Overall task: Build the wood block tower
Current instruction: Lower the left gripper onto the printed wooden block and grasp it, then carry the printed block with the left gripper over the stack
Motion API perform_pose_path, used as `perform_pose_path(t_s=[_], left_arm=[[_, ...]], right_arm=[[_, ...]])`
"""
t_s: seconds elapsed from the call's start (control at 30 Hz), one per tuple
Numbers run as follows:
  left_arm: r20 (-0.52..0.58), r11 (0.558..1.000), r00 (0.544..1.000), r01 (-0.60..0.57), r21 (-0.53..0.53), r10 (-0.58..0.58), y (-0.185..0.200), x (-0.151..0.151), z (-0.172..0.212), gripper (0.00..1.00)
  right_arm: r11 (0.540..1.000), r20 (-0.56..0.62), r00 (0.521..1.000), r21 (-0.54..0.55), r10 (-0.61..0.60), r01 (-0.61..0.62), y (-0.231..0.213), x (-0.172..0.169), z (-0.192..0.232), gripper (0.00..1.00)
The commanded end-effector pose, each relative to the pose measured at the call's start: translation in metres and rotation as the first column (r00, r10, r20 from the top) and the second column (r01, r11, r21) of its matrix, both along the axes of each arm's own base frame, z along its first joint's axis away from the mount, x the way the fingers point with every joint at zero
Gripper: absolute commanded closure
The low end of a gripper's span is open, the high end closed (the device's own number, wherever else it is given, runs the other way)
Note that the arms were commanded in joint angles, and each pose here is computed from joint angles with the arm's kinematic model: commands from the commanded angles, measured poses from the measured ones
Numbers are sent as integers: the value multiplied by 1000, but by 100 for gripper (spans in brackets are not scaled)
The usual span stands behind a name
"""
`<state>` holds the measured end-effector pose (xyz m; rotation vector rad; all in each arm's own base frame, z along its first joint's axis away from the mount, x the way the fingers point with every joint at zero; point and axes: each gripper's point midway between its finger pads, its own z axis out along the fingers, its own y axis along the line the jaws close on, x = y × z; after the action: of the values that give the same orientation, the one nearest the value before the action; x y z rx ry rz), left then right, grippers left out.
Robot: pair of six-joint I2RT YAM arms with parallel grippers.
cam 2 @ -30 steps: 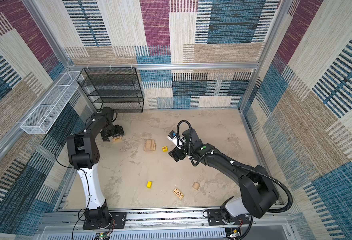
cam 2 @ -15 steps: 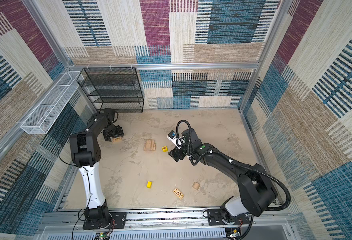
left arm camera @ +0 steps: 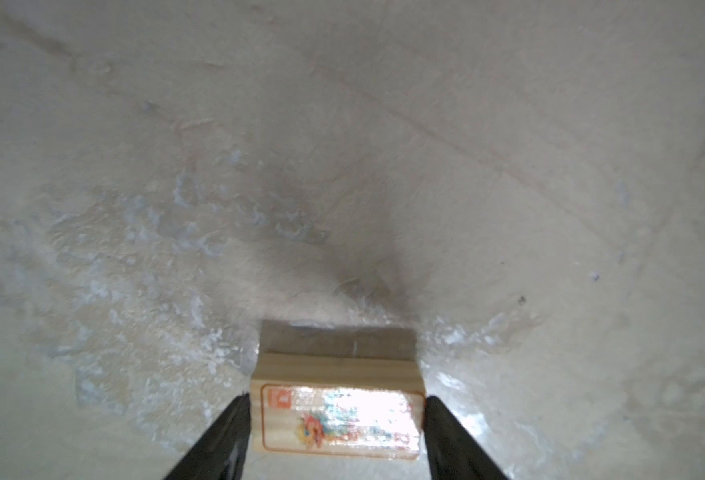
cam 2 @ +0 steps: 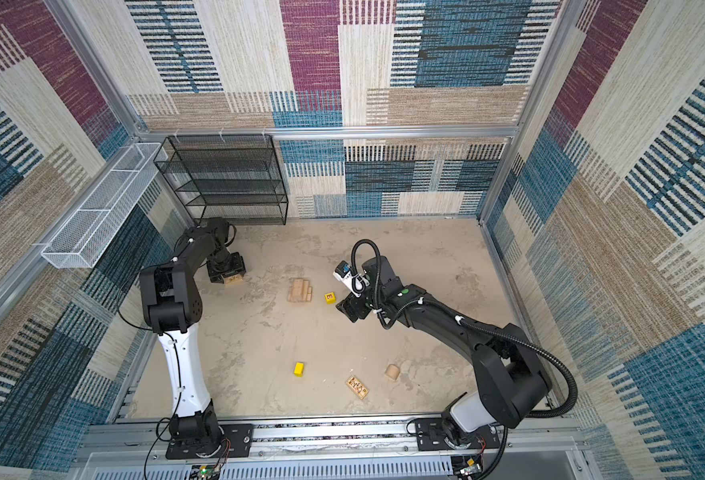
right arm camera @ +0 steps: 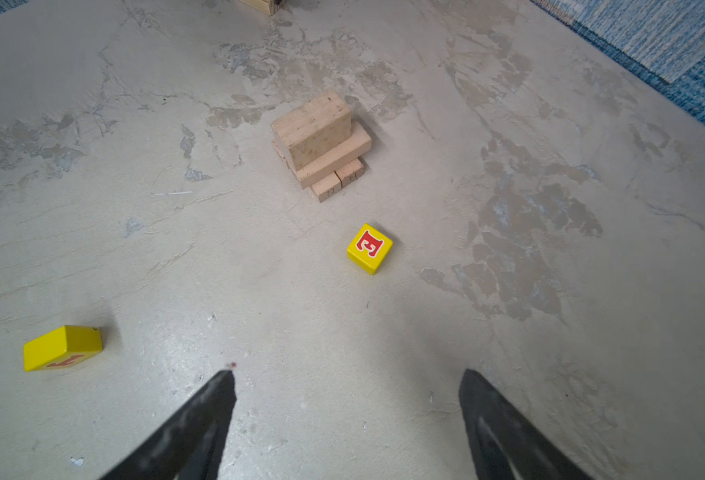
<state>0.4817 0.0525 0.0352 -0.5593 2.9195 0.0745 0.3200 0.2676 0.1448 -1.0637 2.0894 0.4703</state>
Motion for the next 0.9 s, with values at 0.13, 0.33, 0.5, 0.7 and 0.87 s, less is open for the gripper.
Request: perform_pose_path(t_s=[0.13,0.33,0.5,0.7,0.87], left_arm=[[-8,999,999,31,-14,-31,-3,-1,-2,35],[-11,999,999,33,-18,-33,-4,-2,-1,40],[12,999,999,31,-20,-31,-4,-3,11,48],[62,998,998,32,-52,-29,-20,-12,41,52],[101,993,991,94,-73,-87,-57,-24,66,52]], right_arm=[[1000,5,1000,9,17,-17,4,1,3,14],[1000,6,1000,11,19,-19,4,1,4,14],[1000,9,1000,15,20,-20,4,1,6,14],[1000,11,1000,18,19,-20,4,0,7,15],[1000,6,1000,19,24,-24,5,0,5,15]])
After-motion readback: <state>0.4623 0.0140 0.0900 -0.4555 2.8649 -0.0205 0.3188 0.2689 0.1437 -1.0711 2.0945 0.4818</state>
